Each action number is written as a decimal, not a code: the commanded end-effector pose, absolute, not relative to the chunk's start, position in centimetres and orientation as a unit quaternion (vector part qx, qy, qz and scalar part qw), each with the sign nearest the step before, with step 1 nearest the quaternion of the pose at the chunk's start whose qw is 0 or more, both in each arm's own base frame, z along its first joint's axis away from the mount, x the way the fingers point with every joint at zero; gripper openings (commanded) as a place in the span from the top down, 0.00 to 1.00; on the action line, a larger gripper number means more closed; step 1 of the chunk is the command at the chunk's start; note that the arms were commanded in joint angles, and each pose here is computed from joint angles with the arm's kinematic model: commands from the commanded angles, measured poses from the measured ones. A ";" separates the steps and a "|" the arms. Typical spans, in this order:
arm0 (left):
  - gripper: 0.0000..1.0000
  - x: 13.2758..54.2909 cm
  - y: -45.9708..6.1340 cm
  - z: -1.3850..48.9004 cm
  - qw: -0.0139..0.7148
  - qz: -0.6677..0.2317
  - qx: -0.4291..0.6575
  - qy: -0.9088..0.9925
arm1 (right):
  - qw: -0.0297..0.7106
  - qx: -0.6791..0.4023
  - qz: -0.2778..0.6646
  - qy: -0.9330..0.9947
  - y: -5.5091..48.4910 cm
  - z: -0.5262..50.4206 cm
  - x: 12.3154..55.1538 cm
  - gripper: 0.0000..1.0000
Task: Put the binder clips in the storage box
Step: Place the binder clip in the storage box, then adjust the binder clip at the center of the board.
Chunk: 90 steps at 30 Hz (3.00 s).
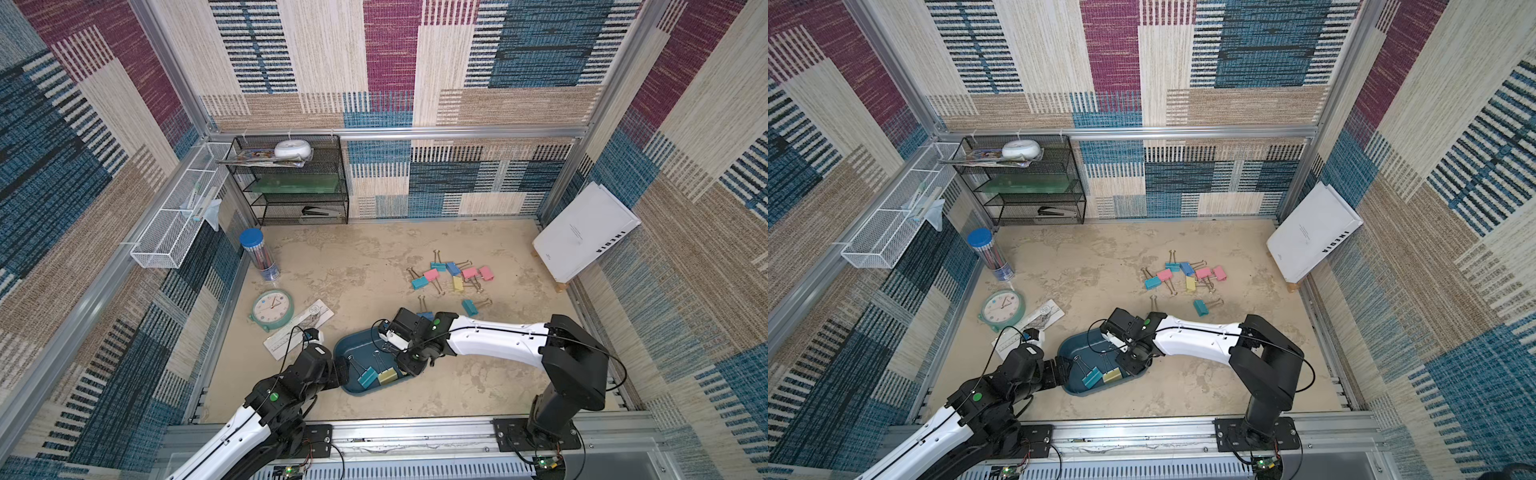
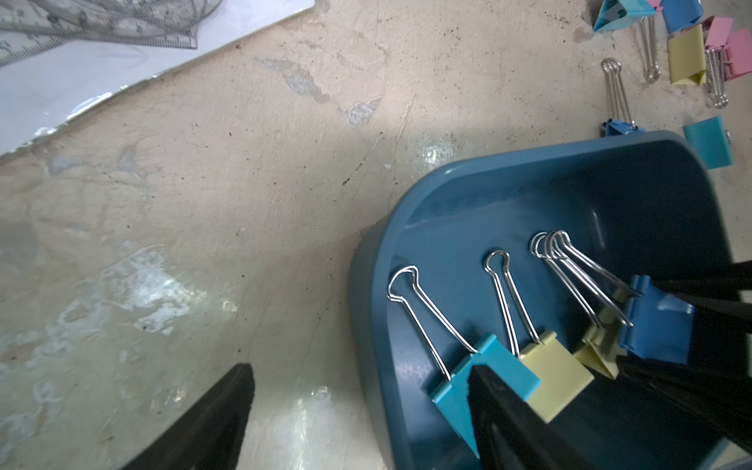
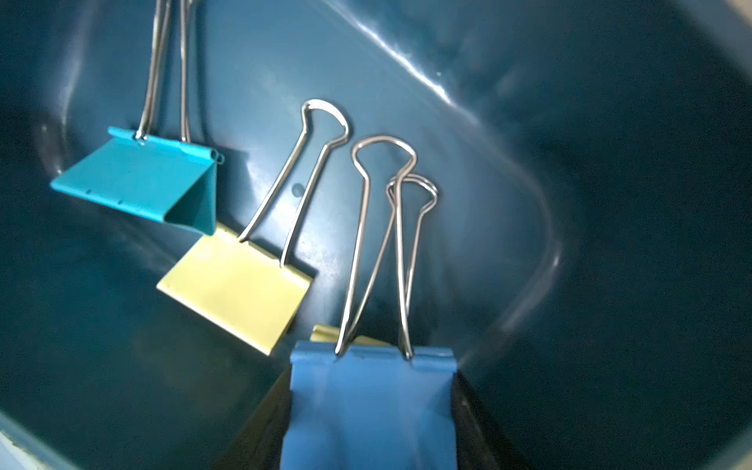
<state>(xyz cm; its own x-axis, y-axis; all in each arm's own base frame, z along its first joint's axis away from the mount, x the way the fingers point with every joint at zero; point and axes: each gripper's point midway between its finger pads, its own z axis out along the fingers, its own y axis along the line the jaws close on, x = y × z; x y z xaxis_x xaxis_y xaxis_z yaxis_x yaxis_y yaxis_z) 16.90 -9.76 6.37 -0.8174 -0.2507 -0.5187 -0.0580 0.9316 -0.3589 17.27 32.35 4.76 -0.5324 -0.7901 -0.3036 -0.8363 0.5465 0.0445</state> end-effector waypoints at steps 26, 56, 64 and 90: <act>0.14 17.2 -9.9 6.5 0.291 -0.163 -0.082 0.939 | 0.255 -0.102 0.104 0.956 18.4 11.1 29.6 0.16; 0.14 17.1 -9.8 6.7 0.298 -0.168 -0.084 0.936 | 0.242 0.093 0.098 0.961 4.9 4.3 39.1 1.00; 0.14 17.1 -9.7 6.6 0.297 -0.166 -0.085 0.937 | 0.228 0.082 0.097 0.965 5.0 2.5 40.9 1.00; 0.13 17.0 -9.8 6.8 0.301 -0.174 -0.082 0.934 | 0.223 0.088 0.163 0.957 9.3 5.3 28.1 0.79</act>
<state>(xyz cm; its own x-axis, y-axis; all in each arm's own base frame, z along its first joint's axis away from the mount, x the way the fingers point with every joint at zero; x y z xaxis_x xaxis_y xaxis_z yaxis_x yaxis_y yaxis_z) 16.96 -9.79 6.72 -0.8062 -0.2612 -0.5308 -0.0529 0.9255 -0.3752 27.41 9.55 3.47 -0.9105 0.2191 -0.3507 0.0886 0.9318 0.3521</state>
